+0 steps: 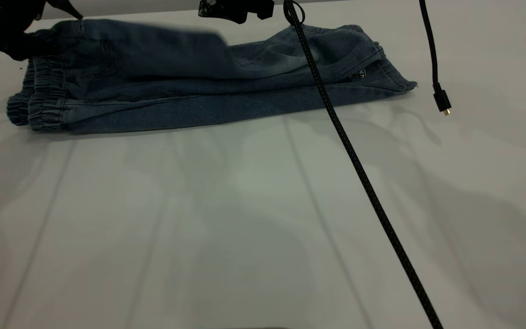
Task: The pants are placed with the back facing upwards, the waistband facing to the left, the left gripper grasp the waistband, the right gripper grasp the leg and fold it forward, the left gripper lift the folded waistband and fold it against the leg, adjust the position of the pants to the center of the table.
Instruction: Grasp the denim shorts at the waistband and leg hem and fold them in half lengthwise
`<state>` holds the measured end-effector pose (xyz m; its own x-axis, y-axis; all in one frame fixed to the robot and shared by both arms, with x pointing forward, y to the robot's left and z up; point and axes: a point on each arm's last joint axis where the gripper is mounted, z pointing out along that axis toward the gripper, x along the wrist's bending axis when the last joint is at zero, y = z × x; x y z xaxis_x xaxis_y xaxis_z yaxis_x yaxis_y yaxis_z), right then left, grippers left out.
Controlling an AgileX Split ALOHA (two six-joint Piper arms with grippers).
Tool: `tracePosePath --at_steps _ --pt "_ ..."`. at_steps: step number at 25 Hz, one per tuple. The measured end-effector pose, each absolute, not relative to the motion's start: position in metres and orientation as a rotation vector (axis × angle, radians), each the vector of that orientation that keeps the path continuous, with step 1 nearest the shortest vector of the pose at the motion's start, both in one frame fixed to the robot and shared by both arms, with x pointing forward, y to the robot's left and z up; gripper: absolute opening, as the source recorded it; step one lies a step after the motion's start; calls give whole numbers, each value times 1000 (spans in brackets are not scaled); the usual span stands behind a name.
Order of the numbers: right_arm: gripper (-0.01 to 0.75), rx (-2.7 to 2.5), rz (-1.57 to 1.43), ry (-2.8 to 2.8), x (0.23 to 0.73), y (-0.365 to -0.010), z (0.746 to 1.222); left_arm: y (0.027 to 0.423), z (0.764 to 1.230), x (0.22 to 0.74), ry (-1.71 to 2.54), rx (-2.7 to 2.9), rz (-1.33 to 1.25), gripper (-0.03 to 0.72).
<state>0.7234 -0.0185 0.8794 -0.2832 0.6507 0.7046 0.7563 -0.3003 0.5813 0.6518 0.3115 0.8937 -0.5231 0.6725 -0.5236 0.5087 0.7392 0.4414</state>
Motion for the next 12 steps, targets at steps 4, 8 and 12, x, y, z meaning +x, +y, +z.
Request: tracePosePath --at_steps 4,8,12 --pt "403 -1675 -1599 -1880 715 -13 878 311 903 652 2164 1033 375 481" --pt "403 -1497 -1423 -1909 698 -6 875 314 917 651 2130 1059 451 481" --pt "403 -1325 -1219 -1903 676 1 874 316 918 651 2126 1083 480 481"
